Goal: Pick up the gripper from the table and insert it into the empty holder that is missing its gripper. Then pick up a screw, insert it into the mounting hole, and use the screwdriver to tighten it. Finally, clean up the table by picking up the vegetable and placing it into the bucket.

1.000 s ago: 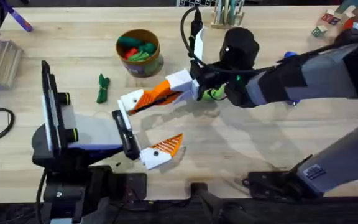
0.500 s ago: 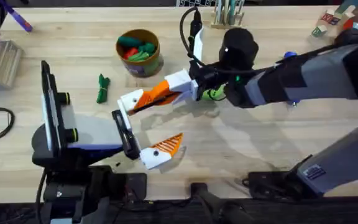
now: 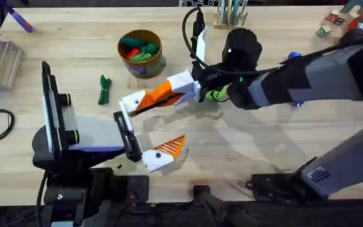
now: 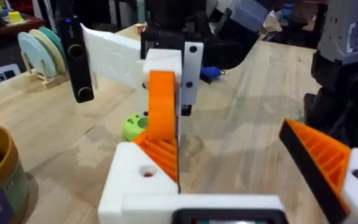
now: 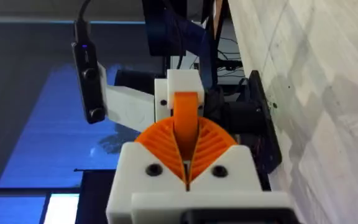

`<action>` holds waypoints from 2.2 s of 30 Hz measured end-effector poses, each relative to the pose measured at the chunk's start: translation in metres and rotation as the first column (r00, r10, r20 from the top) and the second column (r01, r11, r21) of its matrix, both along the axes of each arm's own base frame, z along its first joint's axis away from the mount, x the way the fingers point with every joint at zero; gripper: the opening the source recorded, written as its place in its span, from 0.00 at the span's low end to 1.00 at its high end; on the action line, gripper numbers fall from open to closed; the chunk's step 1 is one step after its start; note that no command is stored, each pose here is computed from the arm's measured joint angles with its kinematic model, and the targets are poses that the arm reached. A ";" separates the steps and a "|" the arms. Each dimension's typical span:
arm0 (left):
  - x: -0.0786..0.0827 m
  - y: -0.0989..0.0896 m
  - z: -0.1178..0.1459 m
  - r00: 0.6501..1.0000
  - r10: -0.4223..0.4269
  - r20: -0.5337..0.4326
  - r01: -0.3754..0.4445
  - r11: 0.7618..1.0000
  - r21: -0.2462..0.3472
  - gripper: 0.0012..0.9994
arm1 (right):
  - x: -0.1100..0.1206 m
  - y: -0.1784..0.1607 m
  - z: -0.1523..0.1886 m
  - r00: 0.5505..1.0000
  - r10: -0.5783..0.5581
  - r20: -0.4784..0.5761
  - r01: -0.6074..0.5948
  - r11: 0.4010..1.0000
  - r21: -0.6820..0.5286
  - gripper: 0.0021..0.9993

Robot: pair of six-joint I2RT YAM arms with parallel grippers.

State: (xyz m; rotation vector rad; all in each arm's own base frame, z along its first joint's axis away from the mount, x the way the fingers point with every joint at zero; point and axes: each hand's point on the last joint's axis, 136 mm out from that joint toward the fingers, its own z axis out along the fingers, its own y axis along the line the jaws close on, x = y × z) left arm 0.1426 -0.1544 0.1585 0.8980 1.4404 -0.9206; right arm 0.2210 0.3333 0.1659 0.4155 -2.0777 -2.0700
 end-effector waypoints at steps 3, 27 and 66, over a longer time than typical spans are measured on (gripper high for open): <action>0.000 0.000 0.000 1.000 0.000 0.000 0.000 1.000 0.000 0.99 | 0.000 0.000 0.000 1.000 0.000 0.000 0.000 1.000 0.000 0.01; 0.000 0.000 0.000 1.000 0.000 0.000 0.000 1.000 0.000 0.99 | 0.000 0.000 0.000 1.000 0.000 0.000 0.000 1.000 0.000 0.01; -0.001 0.000 0.000 1.000 -0.006 0.000 0.006 1.000 -0.001 0.99 | 0.002 0.004 -0.001 1.000 -0.023 -0.011 0.023 1.000 -0.006 0.90</action>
